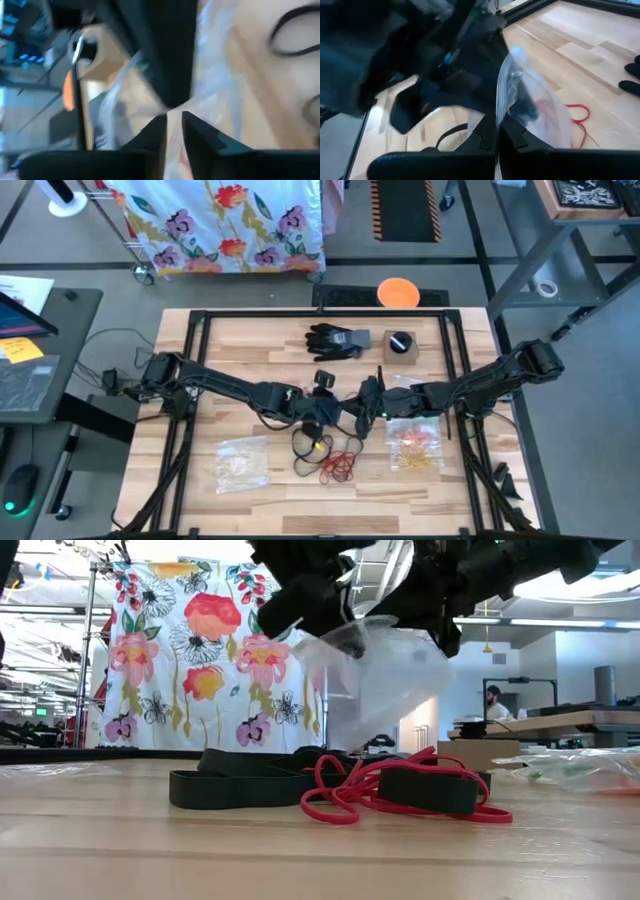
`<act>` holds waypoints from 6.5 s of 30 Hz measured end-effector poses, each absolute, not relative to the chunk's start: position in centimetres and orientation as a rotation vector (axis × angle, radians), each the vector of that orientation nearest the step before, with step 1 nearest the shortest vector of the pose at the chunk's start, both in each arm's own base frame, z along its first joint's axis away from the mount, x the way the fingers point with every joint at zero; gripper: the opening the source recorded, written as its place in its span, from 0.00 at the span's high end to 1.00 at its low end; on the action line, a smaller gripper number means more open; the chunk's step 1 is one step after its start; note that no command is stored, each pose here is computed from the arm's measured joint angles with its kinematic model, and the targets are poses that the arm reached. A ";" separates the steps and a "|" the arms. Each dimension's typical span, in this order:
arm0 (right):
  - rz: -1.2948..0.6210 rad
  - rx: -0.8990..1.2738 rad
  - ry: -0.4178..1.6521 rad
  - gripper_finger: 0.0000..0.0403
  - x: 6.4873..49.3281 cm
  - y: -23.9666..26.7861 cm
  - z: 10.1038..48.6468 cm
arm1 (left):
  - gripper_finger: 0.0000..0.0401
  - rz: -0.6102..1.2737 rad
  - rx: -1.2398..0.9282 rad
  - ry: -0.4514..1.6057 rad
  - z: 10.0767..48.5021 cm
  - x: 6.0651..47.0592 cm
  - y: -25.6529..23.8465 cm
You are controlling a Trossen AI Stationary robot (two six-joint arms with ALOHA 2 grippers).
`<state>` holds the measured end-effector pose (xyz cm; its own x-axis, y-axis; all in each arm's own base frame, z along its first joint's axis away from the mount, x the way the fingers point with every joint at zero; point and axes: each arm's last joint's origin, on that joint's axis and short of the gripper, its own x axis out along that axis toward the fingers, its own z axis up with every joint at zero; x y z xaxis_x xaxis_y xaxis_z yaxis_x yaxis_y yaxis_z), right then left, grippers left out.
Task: Sort rubber bands
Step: Open the top transparent zip bag, then put the red rubber band into the transparent zip bag
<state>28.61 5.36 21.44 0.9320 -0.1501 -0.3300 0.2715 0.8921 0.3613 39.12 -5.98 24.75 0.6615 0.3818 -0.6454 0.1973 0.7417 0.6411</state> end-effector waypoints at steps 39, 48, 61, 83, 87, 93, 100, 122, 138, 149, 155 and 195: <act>-0.192 0.387 0.375 1.00 28.8 4.9 21.4 | 0.33 0.132 0.579 0.850 26.2 38.8 -7.9; -0.280 0.386 0.454 1.00 28.5 3.1 20.7 | 0.33 0.162 0.581 1.014 28.1 36.9 -9.2; -0.463 0.349 0.523 1.00 25.9 0.9 22.0 | 0.33 0.277 0.406 1.091 30.5 33.0 -10.2; -0.527 0.331 0.523 1.00 22.9 0.7 22.5 | 0.33 0.212 0.136 1.060 17.4 31.4 -5.5; -0.542 0.330 0.535 1.00 22.9 0.4 22.4 | 0.33 0.220 0.119 1.015 16.8 31.7 -4.0; -0.543 0.318 0.566 1.00 22.7 0.5 22.2 | 0.33 0.285 0.087 0.969 16.7 32.2 -2.7; -0.518 0.313 0.568 1.00 22.7 1.1 22.2 | 0.33 0.381 0.041 0.927 16.8 32.4 -2.4; -0.520 0.313 0.569 1.00 22.7 1.1 22.1 | 0.66 0.339 -0.053 0.988 12.5 33.8 -3.4; -0.518 0.312 0.568 1.00 22.7 1.2 22.2 | 0.99 0.208 -0.039 0.925 21.1 34.0 -4.4; -0.491 0.309 0.559 1.00 22.8 1.8 22.2 | 1.00 0.286 -0.045 0.532 27.9 32.1 -5.3; -0.483 0.313 0.547 1.00 22.9 1.8 22.3 | 1.00 0.292 -0.029 0.545 27.6 32.3 -5.0; -0.495 0.303 0.574 1.00 22.7 1.7 22.1 | 0.89 0.297 -0.151 0.639 26.7 31.3 -6.7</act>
<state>22.70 1.71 22.09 0.7288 -0.3593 -0.5829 0.5237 0.8409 0.1365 31.26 -6.71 26.72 0.7626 0.2260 -0.6062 -0.3182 0.9468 -0.0473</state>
